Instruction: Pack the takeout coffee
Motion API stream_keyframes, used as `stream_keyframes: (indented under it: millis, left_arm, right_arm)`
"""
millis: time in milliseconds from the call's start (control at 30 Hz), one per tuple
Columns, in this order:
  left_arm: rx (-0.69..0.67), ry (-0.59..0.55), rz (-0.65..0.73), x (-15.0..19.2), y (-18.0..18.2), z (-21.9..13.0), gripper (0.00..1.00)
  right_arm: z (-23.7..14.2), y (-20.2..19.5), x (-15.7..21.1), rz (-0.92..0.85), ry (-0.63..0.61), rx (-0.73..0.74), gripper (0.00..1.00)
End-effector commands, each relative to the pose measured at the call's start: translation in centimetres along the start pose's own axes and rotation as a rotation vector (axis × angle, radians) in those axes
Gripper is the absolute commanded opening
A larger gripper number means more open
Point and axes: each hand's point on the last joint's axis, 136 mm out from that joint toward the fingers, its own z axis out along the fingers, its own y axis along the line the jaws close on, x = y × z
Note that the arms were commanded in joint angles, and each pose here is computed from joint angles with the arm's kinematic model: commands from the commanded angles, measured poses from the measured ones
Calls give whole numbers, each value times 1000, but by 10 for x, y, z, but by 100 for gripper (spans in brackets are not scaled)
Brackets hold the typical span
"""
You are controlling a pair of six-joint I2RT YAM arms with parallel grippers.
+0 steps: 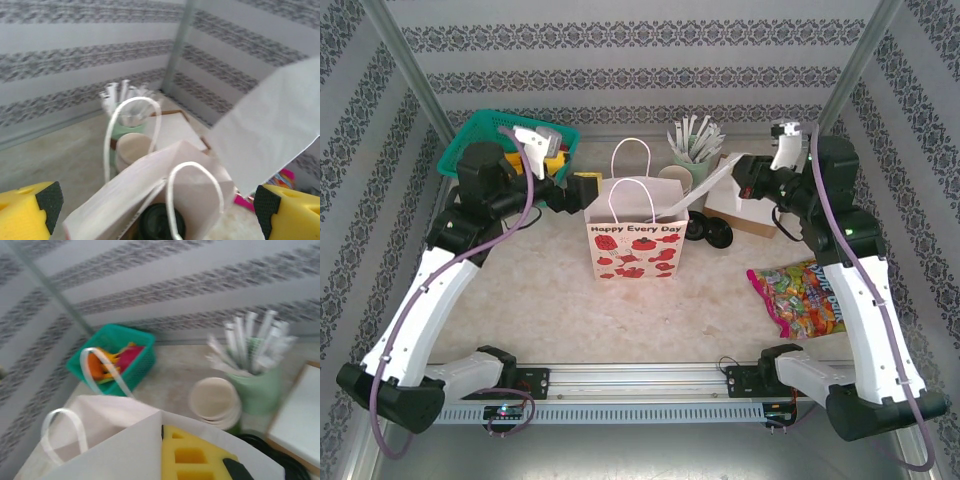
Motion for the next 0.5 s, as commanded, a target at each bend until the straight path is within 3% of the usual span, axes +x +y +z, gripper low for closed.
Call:
stream_keyframes:
  millis: [0, 300, 467]
  left_arm:
    - [234, 17, 140, -9, -44, -4, 99]
    - [439, 64, 318, -9, -93, 11, 100]
    - [408, 43, 289, -37, -88, 26, 100]
  right_arm:
    - [-5, 40, -17, -100, -27, -136, 0]
    - [16, 91, -23, -287, 8, -293, 0]
    - [20, 111, -23, -357, 9, -359, 0]
